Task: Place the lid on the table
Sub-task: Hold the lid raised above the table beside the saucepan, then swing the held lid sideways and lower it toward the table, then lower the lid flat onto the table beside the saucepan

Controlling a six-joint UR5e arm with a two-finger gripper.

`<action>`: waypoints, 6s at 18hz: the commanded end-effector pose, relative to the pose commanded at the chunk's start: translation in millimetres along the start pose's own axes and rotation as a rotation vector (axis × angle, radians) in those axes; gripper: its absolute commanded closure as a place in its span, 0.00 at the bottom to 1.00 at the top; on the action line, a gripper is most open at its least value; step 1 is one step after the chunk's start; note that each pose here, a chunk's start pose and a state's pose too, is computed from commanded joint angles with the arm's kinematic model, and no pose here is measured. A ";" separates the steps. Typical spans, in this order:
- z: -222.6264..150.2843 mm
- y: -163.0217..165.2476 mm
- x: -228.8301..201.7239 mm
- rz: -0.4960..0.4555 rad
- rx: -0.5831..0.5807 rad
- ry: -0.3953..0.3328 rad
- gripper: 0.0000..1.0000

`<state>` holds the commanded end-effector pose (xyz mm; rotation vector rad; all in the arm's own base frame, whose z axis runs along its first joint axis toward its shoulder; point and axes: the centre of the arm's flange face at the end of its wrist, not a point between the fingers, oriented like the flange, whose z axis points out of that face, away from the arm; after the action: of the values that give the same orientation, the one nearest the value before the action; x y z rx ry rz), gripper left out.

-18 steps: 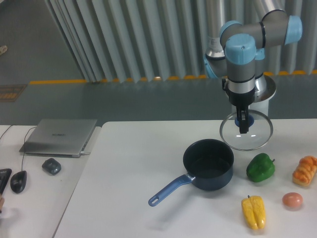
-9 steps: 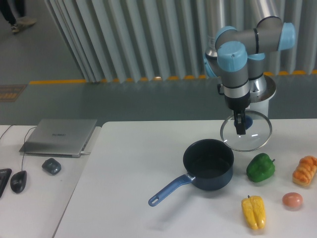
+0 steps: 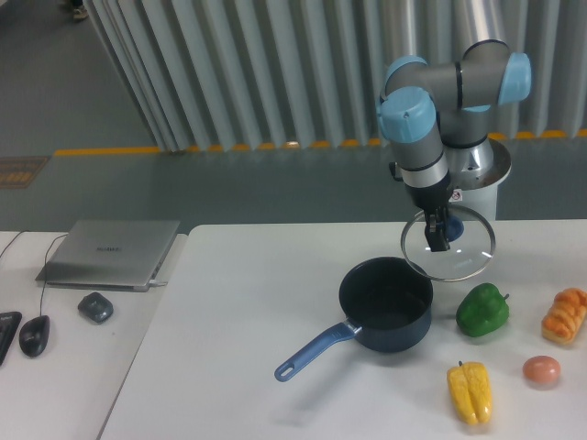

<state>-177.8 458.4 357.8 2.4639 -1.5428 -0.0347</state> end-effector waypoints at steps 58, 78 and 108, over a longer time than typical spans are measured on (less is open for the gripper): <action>45.0 -78.8 -11.1 -0.012 -0.194 0.000 0.55; 35.9 -72.8 -31.8 -0.116 -0.291 -0.037 0.54; 31.7 -94.9 -48.3 -0.172 -0.026 -0.047 0.56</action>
<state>-119.9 535.1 302.1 2.5858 -1.3346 -0.1420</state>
